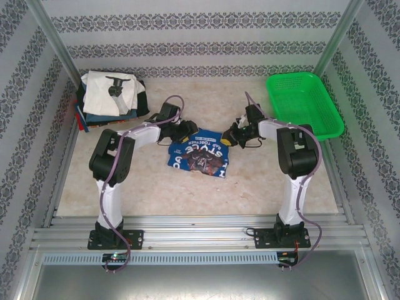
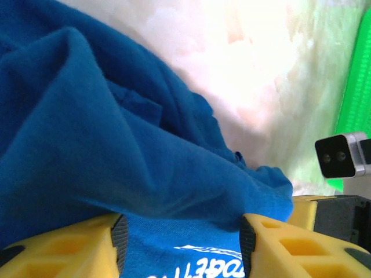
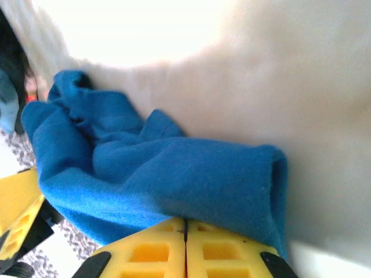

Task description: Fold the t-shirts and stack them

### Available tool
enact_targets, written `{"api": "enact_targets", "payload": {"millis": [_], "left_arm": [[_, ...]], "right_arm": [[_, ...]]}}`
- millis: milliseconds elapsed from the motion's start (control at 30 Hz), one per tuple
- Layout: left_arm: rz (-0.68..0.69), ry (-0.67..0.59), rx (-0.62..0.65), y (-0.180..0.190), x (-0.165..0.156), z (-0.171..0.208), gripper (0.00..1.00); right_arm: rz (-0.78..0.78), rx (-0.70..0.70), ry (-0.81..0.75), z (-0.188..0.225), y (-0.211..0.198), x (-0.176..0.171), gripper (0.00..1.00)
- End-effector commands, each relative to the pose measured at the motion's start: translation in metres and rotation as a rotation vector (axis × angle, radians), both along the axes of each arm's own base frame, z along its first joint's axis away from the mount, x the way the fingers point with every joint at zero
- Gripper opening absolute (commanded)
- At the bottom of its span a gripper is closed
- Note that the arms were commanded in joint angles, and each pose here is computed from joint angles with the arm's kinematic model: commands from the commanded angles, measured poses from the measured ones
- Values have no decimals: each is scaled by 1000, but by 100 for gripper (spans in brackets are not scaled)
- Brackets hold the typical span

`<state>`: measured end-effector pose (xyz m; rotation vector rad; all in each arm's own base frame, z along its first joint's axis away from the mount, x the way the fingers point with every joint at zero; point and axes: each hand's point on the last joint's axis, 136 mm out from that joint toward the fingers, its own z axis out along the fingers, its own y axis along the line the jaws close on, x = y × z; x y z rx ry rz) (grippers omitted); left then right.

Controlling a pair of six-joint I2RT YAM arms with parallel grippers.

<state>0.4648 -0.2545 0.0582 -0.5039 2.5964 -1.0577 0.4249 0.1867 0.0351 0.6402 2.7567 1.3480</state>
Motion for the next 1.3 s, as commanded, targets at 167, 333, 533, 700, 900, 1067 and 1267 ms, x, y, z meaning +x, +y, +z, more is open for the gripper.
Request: {"api": "enact_targets", "payload": {"millis": [167, 333, 533, 700, 900, 1067, 1267], "left_arm": [[112, 105, -2, 23, 30, -34, 61], [104, -64, -124, 23, 47, 57, 78], [131, -227, -97, 66, 33, 148, 88], [20, -148, 69, 85, 1, 103, 90], [-72, -71, 153, 82, -11, 35, 89], [-126, -29, 298, 86, -10, 7, 89], [-161, -4, 370, 71, -6, -22, 90]], "right_arm": [[-99, -75, 119, -43, -25, 23, 13], [-87, -85, 17, 1, -26, 37, 26], [-14, -160, -202, 92, -31, 21, 44], [79, -255, -246, 108, -32, -29, 57], [101, -224, -248, 82, -26, -66, 70], [111, -196, -312, 87, -16, -69, 75], [139, -157, -373, 105, -6, -70, 78]]}}
